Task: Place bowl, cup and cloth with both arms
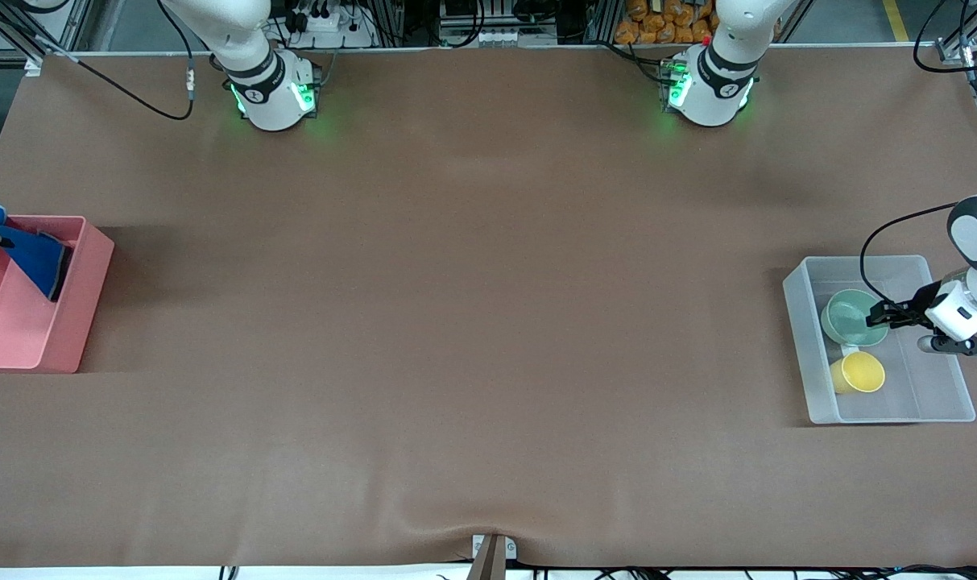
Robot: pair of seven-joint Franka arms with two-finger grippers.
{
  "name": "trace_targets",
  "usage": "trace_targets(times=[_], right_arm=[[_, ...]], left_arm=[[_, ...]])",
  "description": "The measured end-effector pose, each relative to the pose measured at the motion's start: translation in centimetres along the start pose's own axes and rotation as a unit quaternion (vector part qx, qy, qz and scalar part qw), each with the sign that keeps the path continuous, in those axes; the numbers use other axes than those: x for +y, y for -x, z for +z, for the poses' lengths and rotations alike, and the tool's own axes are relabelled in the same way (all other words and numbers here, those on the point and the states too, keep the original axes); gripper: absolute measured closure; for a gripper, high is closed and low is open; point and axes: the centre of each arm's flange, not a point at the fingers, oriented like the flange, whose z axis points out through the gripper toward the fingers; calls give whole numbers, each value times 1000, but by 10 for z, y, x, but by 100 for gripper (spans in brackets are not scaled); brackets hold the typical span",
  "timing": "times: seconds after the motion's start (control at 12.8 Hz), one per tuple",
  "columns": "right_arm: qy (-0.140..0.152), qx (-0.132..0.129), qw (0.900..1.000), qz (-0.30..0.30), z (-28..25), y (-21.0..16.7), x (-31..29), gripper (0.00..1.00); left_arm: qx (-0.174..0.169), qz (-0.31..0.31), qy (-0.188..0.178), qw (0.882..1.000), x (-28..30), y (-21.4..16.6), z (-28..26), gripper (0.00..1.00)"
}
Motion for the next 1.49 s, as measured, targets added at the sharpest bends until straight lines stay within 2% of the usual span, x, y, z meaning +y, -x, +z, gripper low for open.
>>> trace_targets(times=[0.16,0.24,0.47,0.55,0.86,1.1,1.33,1.49], right_arm=[[-4,-4,1000,23,-16,-36,-19,0],[-8,-6,999,38,-25,-51,-30,0],[-16,-13,995,93,-61,-95,-73,0],[-18,-14,993,114,-74,-107,-89,0],[-12,-15,981,193,-130,-139,-155,0],[12,-2,969,246,-174,-154,-206,0],[35,8,959,282,-213,-157,-255,0],[39,5,945,326,-236,-150,-287,0]], left_arm=[[-1,2,-4,1000,1,-3,-12,48],[-3,2,-5,1000,0,-4,-19,41],[-4,7,-7,1000,4,-16,-47,7],[0,8,-10,1000,5,-19,-55,0],[23,17,-22,999,14,-29,-87,0],[46,7,-34,998,38,-38,-125,0],[44,-9,-37,998,77,-42,-159,0],[40,-19,-39,998,96,-42,-174,0]])
